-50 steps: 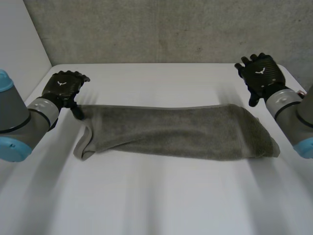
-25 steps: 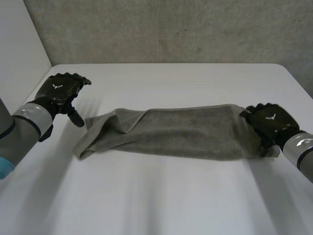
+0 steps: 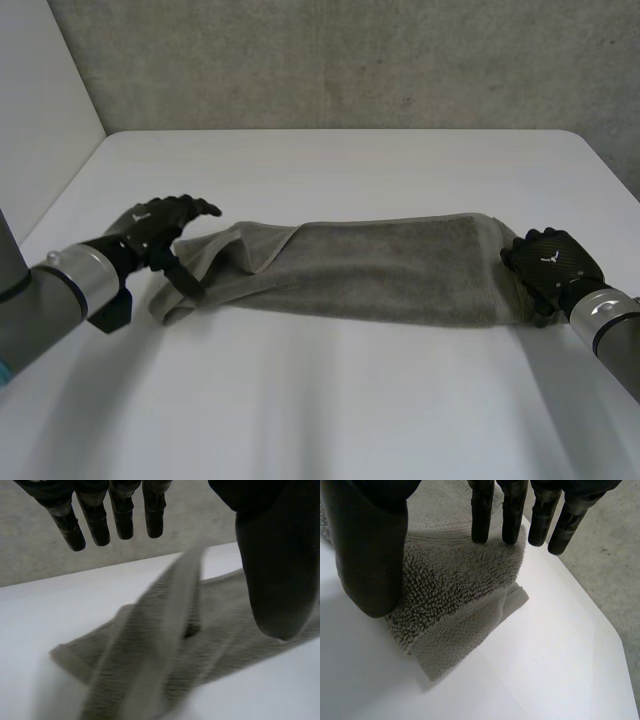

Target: Fold the towel.

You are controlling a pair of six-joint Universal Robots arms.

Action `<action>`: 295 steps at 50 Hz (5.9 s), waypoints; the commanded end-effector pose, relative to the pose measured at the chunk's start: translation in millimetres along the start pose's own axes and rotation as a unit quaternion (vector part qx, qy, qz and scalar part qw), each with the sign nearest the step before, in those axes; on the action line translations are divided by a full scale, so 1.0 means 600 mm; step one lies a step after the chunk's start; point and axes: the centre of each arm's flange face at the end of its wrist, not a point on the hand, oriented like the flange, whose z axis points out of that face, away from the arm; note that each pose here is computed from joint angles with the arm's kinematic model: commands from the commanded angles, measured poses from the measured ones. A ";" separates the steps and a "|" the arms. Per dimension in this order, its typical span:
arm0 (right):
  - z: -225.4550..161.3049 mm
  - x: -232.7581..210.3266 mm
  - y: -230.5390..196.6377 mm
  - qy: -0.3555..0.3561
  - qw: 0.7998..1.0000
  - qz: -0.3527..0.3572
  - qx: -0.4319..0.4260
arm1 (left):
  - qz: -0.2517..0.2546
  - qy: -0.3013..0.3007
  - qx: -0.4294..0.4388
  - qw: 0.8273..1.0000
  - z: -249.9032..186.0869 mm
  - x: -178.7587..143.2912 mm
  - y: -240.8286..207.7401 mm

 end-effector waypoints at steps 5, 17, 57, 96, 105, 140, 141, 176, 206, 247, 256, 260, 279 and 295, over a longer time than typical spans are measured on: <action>0.001 -0.013 0.014 -0.012 1.000 -0.002 -0.013 | 0.014 -0.070 0.002 0.997 -0.026 0.011 0.024; 0.006 -0.009 0.013 -0.004 1.000 -0.005 -0.009 | 0.024 -0.163 0.020 0.986 0.029 -0.037 0.060; 0.001 0.020 -0.001 0.021 1.000 -0.019 -0.002 | 0.056 -0.197 0.034 0.978 0.037 -0.072 0.018; -0.003 0.013 -0.003 0.015 1.000 -0.020 -0.001 | 0.035 -0.220 0.003 0.975 0.076 -0.053 0.093; -0.003 0.015 -0.003 0.017 1.000 -0.020 -0.001 | 0.060 -0.262 0.039 0.963 0.079 -0.107 0.053; -0.010 0.027 -0.014 0.030 0.999 -0.018 0.006 | 0.127 -0.110 -0.009 0.986 0.039 -0.052 0.045; -0.013 0.031 -0.020 0.034 0.999 -0.015 0.010 | 0.127 -0.083 -0.006 0.988 0.033 -0.039 0.042; 0.031 0.080 -0.078 -0.003 0.991 0.124 0.049 | 0.155 -0.064 0.016 0.986 0.069 0.063 0.079; 0.172 0.084 -0.025 -0.069 0.974 0.217 0.006 | 0.141 -0.093 -0.003 0.986 0.067 0.026 0.060; 0.072 0.146 -0.237 0.113 0.954 -0.146 0.238 | 0.001 -0.088 0.177 0.980 0.104 -0.115 -0.157; -0.022 0.281 -0.409 0.234 0.877 -0.062 0.415 | 0.044 -0.017 0.451 0.891 0.064 -0.081 -0.365; -0.036 0.281 -0.402 0.201 0.886 -0.032 0.416 | 0.053 0.006 0.507 0.860 0.002 -0.062 -0.414; -0.015 0.107 -0.184 -0.014 0.968 -0.003 0.250 | -0.036 0.011 0.268 0.963 0.066 -0.131 -0.109; -0.046 0.055 -0.095 -0.069 0.988 0.005 0.135 | -0.108 0.059 0.123 0.985 0.047 -0.100 0.015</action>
